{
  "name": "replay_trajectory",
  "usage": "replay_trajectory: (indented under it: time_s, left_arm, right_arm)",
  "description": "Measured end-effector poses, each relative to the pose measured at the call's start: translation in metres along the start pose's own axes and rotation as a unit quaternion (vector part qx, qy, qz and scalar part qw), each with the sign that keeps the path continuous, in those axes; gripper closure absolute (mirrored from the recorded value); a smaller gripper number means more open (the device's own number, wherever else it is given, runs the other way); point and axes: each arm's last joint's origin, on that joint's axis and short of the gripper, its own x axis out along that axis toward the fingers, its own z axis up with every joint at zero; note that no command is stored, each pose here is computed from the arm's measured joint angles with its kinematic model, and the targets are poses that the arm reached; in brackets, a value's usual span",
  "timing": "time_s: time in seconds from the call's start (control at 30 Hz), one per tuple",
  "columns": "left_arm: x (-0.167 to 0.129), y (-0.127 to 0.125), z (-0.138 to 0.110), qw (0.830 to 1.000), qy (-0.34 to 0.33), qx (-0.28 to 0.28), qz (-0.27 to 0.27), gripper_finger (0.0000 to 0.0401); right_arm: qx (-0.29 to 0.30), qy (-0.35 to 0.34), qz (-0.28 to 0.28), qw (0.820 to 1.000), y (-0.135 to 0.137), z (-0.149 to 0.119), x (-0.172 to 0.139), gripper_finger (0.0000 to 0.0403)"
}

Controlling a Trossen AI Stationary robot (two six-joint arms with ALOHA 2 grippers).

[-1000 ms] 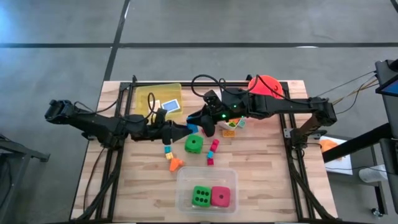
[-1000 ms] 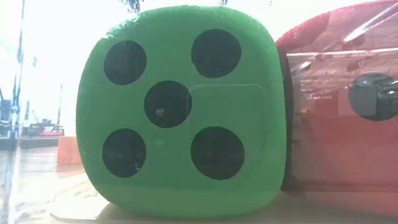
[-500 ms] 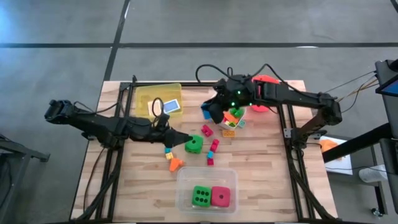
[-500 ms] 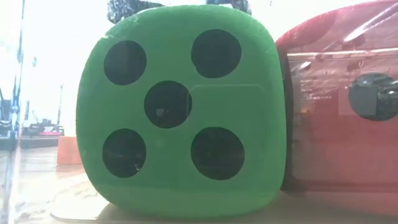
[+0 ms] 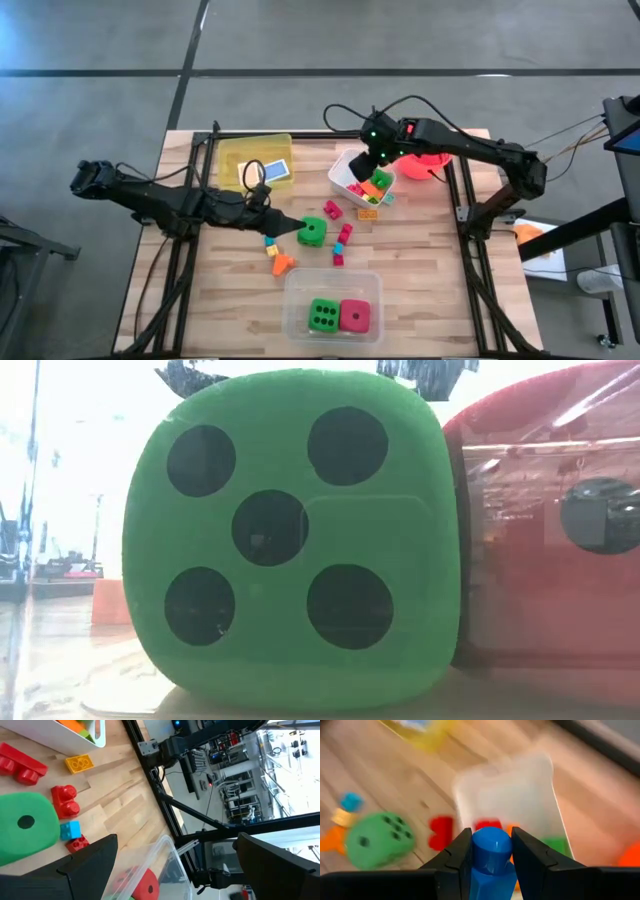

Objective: Pick & Place Toys
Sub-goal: Put the blue game piece into the white bin

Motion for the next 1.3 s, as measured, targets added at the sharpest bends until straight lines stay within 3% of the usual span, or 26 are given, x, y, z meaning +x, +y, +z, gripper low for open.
replay_trajectory:
  time_s: [0.17, 0.47, 1.3]
  left_arm:
    - [0.000, 0.000, 0.000, 1.000, 0.000, -0.003, -0.001, 0.0008]
    - [0.000, 0.000, 0.000, 1.000, 0.000, -0.013, -0.001, 0.0008]
    - [0.000, 0.000, 0.000, 1.000, 0.000, -0.019, -0.001, 0.0008]
  right_arm:
    - [0.019, 0.053, -0.035, 0.998, -0.024, -0.016, 0.034, 0.0300]
    - [0.002, 0.072, -0.065, 0.995, -0.033, -0.033, 0.076, 0.0300]
    - [-0.048, 0.087, -0.069, 0.993, -0.039, -0.055, 0.096, 0.0300]
